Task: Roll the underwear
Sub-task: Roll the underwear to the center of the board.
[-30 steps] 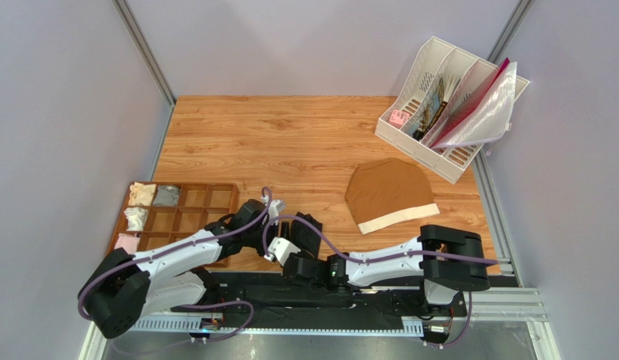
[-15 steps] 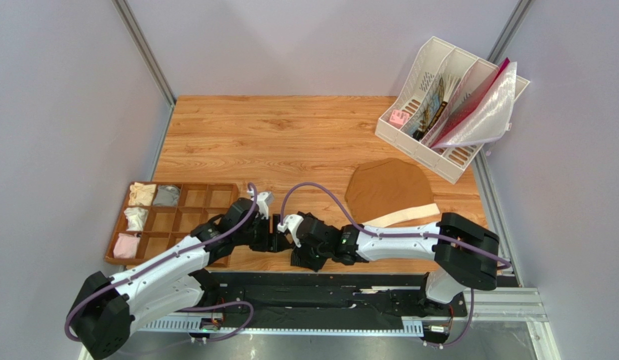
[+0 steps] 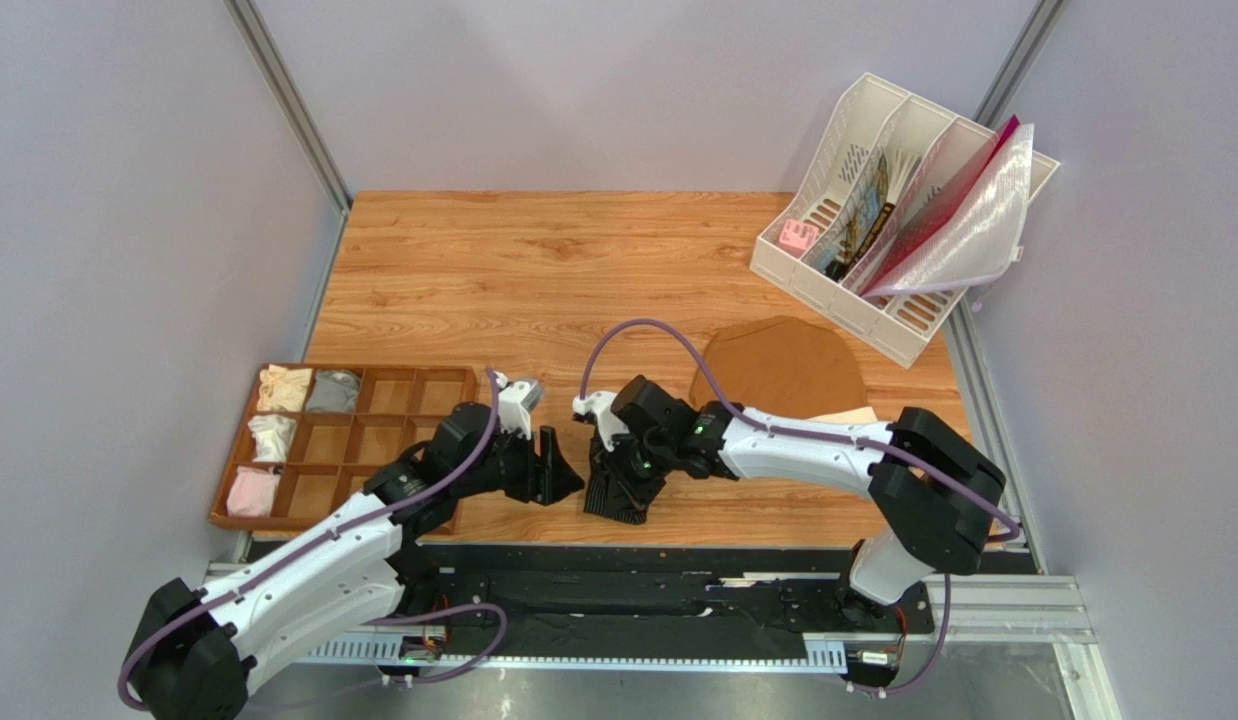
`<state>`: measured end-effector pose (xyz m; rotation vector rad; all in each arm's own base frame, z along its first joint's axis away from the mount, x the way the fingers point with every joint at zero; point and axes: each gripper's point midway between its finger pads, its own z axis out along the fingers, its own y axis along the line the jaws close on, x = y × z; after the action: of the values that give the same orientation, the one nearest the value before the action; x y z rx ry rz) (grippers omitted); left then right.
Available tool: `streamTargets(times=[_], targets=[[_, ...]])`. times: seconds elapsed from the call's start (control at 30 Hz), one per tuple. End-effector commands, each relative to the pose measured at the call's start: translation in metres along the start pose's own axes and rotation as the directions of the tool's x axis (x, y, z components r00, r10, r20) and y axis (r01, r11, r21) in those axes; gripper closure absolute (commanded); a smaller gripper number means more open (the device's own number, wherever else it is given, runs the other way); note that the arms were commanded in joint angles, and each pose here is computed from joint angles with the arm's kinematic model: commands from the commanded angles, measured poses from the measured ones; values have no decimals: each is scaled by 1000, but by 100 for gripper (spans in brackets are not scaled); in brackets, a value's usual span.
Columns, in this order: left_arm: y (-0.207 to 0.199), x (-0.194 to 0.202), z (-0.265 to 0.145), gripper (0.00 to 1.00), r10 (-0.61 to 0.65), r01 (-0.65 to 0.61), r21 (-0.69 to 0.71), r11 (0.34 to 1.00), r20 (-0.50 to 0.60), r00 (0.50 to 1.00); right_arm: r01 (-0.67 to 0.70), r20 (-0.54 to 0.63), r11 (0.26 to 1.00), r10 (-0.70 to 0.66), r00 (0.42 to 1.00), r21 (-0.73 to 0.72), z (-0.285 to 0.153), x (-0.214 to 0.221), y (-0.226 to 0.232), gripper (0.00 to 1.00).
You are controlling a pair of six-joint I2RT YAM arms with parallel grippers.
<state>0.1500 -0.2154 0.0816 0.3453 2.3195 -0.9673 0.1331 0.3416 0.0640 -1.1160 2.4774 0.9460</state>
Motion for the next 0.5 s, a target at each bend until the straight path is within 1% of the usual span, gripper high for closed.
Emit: streamTargets(times=[0.0,0.03,0.2,0.27,0.3,0.37,0.4,0.47], targets=[[-19,-11,7,37,86,-94,130,987,71,994,-50,-9,991,49,999,-121,-8,-18,11,100],[-21,-13,8,37,90,-101,139,985,84,992,-69,-28,990,66,997,-119,-6,-16,7,100],[-24,-23,9,36,115,-139,151,979,154,981,-121,-49,979,114,992,-164,-4,-22,1,100],[-19,-18,14,36,110,-129,146,981,132,985,-147,-53,975,139,989,-168,-2,-25,-5,100],[-20,-19,15,36,111,-132,156,979,140,984,-160,-58,970,151,987,-182,-2,-26,-5,100],[-14,-10,22,36,105,-121,149,981,111,988,-173,-53,967,166,985,-187,-3,-29,-9,100],[-14,-11,24,36,110,-127,151,980,118,987,-181,-59,964,172,983,-194,-3,-29,-9,100],[-7,-9,29,36,114,-127,126,984,108,988,-189,-56,960,182,982,-204,-4,-32,-11,100]])
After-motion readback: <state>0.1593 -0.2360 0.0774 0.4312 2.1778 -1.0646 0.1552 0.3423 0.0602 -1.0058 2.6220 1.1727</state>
